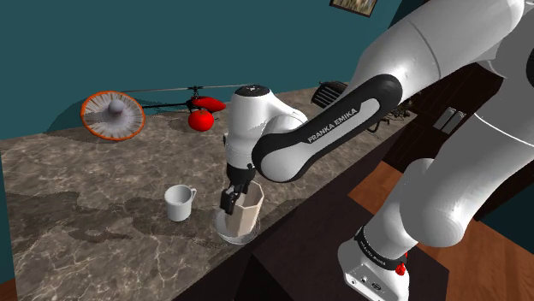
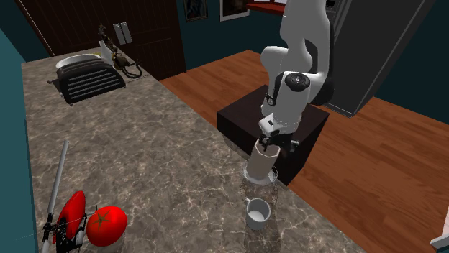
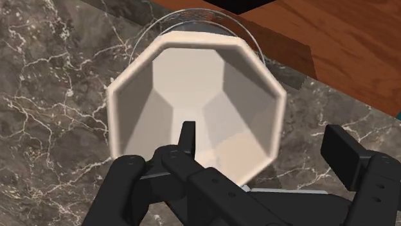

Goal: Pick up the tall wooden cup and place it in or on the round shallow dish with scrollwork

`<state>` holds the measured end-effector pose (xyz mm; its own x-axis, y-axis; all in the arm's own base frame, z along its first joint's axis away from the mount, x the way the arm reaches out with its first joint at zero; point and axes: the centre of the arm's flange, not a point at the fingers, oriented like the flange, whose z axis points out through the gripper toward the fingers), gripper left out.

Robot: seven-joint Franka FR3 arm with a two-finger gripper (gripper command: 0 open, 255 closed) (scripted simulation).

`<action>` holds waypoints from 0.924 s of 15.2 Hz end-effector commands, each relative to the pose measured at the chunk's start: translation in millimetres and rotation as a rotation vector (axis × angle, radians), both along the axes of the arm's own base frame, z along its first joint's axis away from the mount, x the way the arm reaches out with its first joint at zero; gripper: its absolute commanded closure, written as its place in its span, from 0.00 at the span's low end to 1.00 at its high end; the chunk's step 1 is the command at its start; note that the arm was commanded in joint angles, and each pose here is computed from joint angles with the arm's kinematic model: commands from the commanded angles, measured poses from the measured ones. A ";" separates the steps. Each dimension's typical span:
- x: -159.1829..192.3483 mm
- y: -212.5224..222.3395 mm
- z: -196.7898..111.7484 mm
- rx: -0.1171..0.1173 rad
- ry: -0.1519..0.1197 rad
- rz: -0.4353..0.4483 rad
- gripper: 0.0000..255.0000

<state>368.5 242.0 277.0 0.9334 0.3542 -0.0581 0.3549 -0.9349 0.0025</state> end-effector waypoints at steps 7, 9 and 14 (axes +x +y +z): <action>2.7 1.2 50.0 0.000 0.000 0.000 0.00; 2.7 1.2 50.0 0.000 0.000 0.000 0.00; 2.7 1.2 50.0 0.000 0.000 0.000 0.00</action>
